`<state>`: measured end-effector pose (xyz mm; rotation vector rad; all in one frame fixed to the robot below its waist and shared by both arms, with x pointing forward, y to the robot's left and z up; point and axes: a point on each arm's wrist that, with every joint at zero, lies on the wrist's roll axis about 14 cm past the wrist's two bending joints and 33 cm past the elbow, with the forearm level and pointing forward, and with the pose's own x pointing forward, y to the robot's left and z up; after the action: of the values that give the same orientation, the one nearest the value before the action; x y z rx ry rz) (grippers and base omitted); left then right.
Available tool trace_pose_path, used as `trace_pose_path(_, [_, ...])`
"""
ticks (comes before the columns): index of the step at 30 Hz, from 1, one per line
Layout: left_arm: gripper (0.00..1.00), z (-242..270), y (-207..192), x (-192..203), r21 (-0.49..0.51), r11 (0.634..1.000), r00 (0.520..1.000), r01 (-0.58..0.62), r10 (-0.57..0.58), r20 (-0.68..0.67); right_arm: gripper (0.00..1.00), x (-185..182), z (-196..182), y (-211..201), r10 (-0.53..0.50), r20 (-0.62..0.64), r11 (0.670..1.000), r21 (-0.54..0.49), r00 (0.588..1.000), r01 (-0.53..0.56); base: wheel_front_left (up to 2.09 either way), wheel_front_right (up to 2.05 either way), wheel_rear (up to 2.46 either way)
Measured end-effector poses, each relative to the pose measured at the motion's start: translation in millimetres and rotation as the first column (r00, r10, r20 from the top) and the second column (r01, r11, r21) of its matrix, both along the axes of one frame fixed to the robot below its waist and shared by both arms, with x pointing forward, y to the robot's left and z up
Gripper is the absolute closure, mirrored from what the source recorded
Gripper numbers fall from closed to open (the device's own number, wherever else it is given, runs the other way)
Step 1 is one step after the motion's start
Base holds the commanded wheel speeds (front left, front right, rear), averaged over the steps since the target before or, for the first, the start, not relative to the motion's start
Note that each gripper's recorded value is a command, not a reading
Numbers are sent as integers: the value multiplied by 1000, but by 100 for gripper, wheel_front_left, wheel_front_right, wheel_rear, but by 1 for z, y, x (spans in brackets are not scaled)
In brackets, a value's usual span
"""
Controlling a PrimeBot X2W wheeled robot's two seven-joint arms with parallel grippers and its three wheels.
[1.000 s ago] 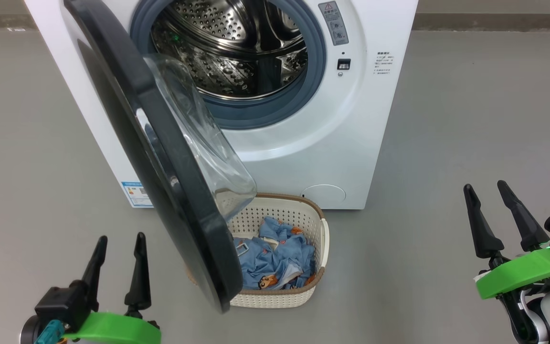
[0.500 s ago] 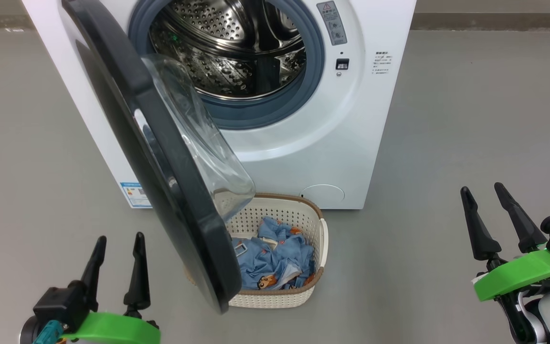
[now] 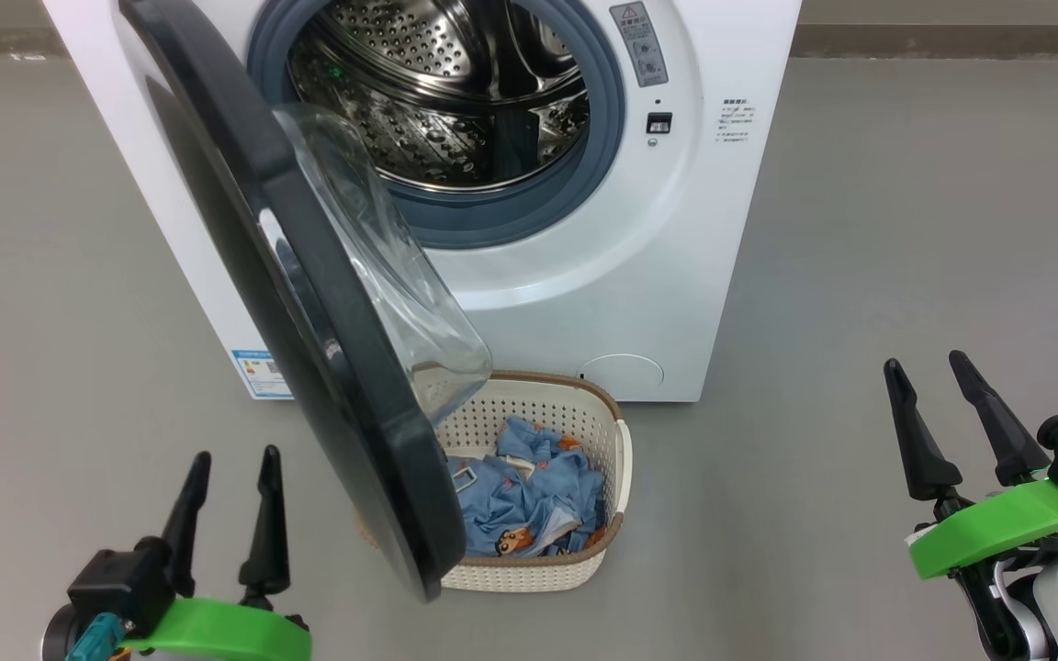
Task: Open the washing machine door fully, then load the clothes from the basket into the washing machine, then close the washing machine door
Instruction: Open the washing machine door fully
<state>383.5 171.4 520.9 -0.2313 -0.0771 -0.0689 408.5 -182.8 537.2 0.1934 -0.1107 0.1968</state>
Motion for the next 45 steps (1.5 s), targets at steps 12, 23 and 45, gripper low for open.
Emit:
trace_pose_path(12, [100,15,-1,1,-6,1000,999,-1,1,50,0,0,1,4,6,2,1000,5,1000,-6,0,0,0])
trace_pose_path(23, [100,80,-19,3,13,999,965,47,-49,256,0,1,-1,6,11,-1,1000,10,1000,-11,0,0,0])
trace_pose_path(45, [100,111,-120,-21,52,924,879,379,-377,293,0,-3,-5,1,-6,-14,1000,13,1000,6,0,0,0])
